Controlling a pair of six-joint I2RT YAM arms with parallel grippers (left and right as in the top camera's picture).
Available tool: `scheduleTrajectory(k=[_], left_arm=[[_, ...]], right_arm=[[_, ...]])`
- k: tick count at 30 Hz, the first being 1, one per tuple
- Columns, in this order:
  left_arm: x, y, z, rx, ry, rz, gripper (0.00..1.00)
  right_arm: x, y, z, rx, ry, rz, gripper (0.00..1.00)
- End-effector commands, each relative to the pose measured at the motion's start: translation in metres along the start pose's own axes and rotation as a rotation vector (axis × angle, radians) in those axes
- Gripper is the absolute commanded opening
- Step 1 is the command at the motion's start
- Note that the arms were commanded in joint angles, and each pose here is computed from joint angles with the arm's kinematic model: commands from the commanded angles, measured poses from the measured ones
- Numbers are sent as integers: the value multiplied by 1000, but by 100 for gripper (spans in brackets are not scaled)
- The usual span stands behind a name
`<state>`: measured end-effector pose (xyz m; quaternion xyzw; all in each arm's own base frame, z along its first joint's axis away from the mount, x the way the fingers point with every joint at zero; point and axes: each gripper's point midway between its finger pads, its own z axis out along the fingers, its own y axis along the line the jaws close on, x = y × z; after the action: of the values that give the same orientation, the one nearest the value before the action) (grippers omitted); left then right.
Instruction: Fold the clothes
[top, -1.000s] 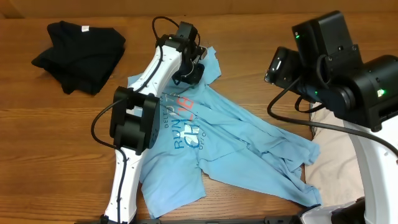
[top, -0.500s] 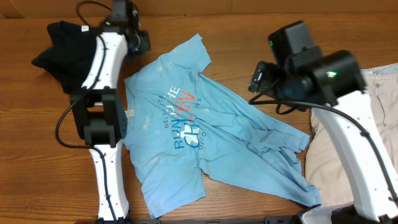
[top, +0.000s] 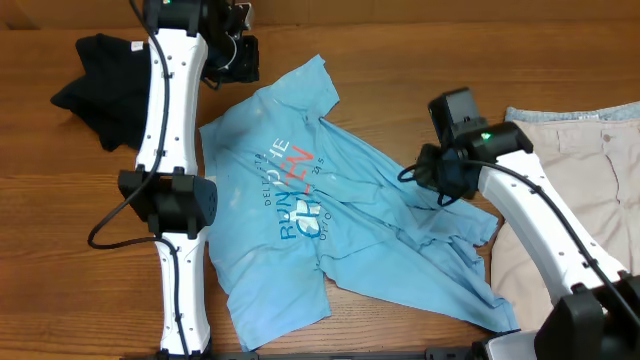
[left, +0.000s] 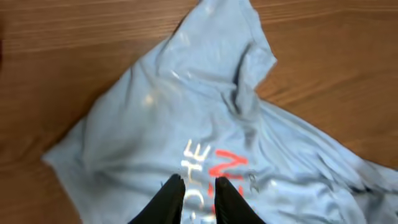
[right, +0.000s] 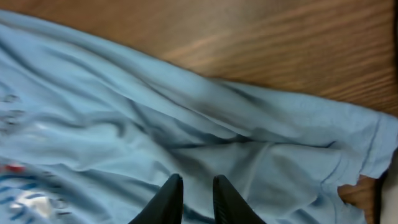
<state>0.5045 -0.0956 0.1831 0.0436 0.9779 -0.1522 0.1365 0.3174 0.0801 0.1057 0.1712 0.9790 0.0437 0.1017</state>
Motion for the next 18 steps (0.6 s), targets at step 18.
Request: scheduleTrajectory(k=[18], left_arm=[[3, -76, -146, 103, -305, 167, 32]], right_arm=[[23, -39, 143, 3, 227, -44, 16]])
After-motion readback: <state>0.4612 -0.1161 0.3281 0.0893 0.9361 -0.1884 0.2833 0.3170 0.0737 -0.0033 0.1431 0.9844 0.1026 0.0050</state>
